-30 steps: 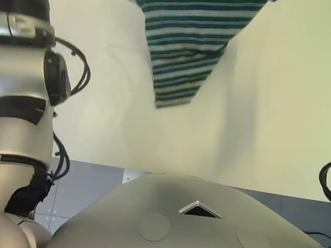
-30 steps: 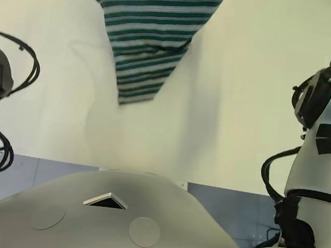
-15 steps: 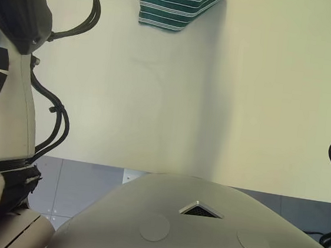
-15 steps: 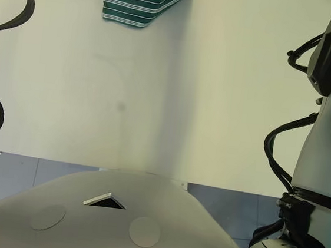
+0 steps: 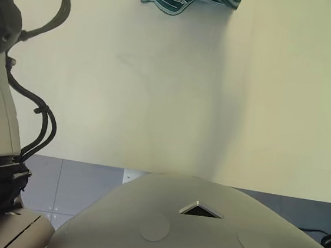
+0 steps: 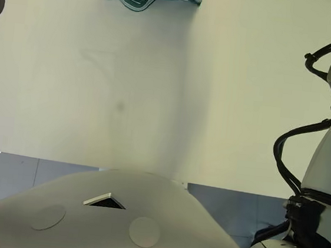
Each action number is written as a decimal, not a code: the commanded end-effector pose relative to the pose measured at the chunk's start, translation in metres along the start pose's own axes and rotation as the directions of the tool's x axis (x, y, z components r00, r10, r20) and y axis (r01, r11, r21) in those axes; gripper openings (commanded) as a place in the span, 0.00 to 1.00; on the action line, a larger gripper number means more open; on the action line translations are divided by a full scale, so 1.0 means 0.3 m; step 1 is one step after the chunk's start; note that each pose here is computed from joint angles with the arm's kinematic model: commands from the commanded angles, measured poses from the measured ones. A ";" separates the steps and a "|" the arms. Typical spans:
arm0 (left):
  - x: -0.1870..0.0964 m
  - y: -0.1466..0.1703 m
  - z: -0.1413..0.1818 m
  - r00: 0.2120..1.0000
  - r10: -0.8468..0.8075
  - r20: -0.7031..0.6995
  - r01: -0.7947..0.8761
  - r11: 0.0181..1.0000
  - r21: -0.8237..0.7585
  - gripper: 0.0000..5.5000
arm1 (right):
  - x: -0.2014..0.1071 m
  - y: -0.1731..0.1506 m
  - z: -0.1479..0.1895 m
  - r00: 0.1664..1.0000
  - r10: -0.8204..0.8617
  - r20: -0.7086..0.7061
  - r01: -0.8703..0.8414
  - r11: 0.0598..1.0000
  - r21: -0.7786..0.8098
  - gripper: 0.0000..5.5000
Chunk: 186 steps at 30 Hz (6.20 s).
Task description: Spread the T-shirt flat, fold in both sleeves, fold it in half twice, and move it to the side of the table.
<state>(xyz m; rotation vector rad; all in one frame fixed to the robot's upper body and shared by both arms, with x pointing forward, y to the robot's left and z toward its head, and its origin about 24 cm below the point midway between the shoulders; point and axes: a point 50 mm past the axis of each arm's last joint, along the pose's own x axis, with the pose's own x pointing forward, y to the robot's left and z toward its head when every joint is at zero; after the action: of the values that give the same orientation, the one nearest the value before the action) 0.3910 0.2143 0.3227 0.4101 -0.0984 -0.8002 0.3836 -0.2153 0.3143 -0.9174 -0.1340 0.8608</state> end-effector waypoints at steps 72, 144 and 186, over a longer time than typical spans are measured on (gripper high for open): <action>-0.305 -0.809 -0.690 0.767 -0.103 -0.633 -0.047 0.975 -0.215 0.00 | 0.085 0.840 -0.564 0.822 0.257 -0.509 0.253 0.635 0.730 0.00; -0.431 -0.755 -0.765 0.760 0.165 -0.629 -0.570 0.635 -0.522 0.25 | 0.144 0.859 -0.270 0.956 0.292 -0.015 -0.190 0.659 0.728 0.00; -0.400 -0.753 -0.733 0.797 0.098 -0.596 -0.539 0.562 -0.627 0.25 | 0.132 0.937 -0.267 0.921 0.387 -0.054 -0.260 0.711 0.653 0.00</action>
<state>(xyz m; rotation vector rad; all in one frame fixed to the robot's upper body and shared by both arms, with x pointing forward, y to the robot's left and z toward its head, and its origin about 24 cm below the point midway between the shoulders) 0.2066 0.2324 0.0408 -0.2689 0.6299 -0.2394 0.2825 -0.1472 0.0463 -0.3414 0.4782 1.0604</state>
